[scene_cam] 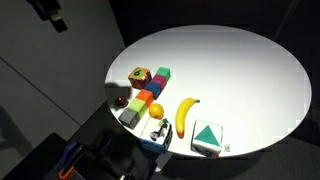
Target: Pick up the block with the number six on it and put it on the block with the number four on it
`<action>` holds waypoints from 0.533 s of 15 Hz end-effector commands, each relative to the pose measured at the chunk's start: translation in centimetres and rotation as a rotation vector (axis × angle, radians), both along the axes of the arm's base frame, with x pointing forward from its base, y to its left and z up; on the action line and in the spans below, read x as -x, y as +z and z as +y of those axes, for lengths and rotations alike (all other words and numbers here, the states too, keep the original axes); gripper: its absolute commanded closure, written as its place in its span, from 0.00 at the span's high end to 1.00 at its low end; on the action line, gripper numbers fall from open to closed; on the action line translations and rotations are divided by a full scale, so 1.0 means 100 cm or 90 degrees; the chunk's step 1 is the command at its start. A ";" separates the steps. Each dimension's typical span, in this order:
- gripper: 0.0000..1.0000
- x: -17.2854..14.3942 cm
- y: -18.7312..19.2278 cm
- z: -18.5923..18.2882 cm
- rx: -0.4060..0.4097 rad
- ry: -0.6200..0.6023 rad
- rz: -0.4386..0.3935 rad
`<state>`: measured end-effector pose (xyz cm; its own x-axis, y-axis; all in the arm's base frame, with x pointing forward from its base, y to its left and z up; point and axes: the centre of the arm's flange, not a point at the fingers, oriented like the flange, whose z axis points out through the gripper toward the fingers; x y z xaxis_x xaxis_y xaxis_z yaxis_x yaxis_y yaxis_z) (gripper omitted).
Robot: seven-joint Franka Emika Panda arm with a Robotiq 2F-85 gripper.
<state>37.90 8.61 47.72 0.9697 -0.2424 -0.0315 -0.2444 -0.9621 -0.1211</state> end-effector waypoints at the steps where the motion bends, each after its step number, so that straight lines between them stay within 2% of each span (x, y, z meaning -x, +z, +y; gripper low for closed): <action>1: 1.00 -0.030 -0.010 -0.007 0.003 0.046 -0.011; 5: 1.00 -0.051 -0.028 -0.016 -0.009 0.078 -0.027; 8: 1.00 -0.062 -0.039 -0.022 0.003 0.096 -0.047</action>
<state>42.27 6.86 44.09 0.9908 -0.1349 0.0077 -0.1324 -0.9807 -0.1439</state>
